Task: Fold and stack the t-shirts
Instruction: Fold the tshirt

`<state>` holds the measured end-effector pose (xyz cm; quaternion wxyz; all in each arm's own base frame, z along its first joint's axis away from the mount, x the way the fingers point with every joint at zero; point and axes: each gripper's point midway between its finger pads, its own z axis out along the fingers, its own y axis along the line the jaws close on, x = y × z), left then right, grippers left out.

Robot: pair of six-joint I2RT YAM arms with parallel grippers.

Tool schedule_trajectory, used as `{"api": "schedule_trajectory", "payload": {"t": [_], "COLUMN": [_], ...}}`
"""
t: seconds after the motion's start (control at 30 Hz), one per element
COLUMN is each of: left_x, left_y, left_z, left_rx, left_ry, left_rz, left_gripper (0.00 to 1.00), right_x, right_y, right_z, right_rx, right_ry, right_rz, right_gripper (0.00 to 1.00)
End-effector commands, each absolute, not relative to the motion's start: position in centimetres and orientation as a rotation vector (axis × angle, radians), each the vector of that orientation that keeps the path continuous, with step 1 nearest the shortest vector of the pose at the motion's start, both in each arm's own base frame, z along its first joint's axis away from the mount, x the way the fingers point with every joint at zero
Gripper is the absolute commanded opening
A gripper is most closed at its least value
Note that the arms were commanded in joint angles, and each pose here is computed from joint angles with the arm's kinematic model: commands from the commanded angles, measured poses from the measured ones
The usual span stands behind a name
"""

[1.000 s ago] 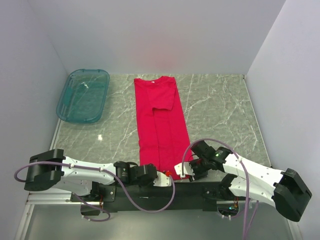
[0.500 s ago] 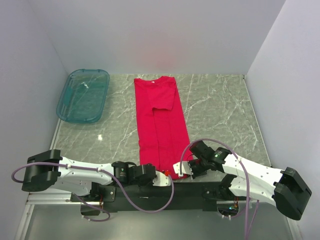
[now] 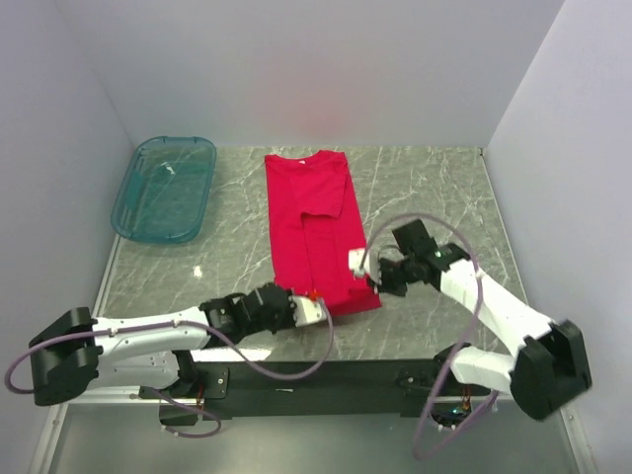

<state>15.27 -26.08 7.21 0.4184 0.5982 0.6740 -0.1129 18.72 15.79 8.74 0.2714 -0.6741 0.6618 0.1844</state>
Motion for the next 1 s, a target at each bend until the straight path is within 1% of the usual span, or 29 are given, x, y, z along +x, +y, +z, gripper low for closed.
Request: {"api": "schedule_trajectory", "payload": {"t": [0.0, 0.03, 0.07, 0.1, 0.13, 0.2, 0.23, 0.3, 0.33, 0.4, 0.47, 0.6, 0.97], "left_x": [19.7, 22.2, 23.7, 26.3, 27.6, 31.1, 32.3, 34.9, 35.7, 37.4, 38.4, 40.5, 42.9], "left_y": [-28.0, -27.6, -27.8, -27.1, -27.0, -26.5, -26.4, -26.2, -26.2, -26.0, -25.9, -25.3, -24.8], "left_z": [10.9, 11.1, 11.8, 12.9, 12.0, 13.8, 12.7, 13.7, 12.7, 13.3, 12.2, 12.2, 11.0], "left_rx": [1.401, 1.362, 1.330, 1.276, 1.275, 1.208, 1.218, 1.197, 1.207, 1.190, 1.191, 1.164, 1.170], "left_ry": [1.563, 1.585, 1.576, 1.579, 1.607, 1.599, 1.632, 1.639, 1.665, 1.666, 1.695, 1.711, 1.758], "left_rz": [-0.294, -0.256, -0.254, -0.212, -0.188, -0.156, -0.143, -0.107, -0.096, -0.076, -0.067, -0.040, -0.019], "left_gripper": [0.01, 0.01, 0.01, 0.00, 0.01, 0.01, 0.01, 0.01, 0.01, 0.01, 0.01, 0.01, 0.01], "right_x": [23.3, 25.2, 27.2, 28.4, 30.5, 32.3, 33.8, 35.4, 36.5, 37.7, 38.8, 40.6, 43.7], "right_y": [17.4, 17.5, 17.6, 17.6, 17.8, 17.7, 18.0, 17.8, 18.0, 17.7, 18.0, 18.0, 18.2], "right_z": [10.6, 10.0, 11.0, 11.3, 11.8, 12.0, 12.0, 11.9, 11.7, 11.5, 11.3, 11.0, 10.5], "right_rx": [-1.646, -1.613, -1.563, -1.505, -1.467, -1.393, -1.373, -1.315, -1.300, -1.260, -1.235, -1.195, -1.129], "right_ry": [1.846, 1.884, 1.890, 1.930, 1.936, 1.987, 1.999, 2.040, 2.047, 2.076, 2.094, 2.118, 2.157], "right_rz": [0.517, 0.486, 0.456, 0.453, 0.432, 0.427, 0.419, 0.389, 0.374, 0.343, 0.344, 0.313, 0.292], "right_gripper": [0.00, 0.00, 0.00, 0.00, 0.00, 0.00, 0.00, 0.00, 0.00, 0.00, 0.00, 0.00, 0.00]}}
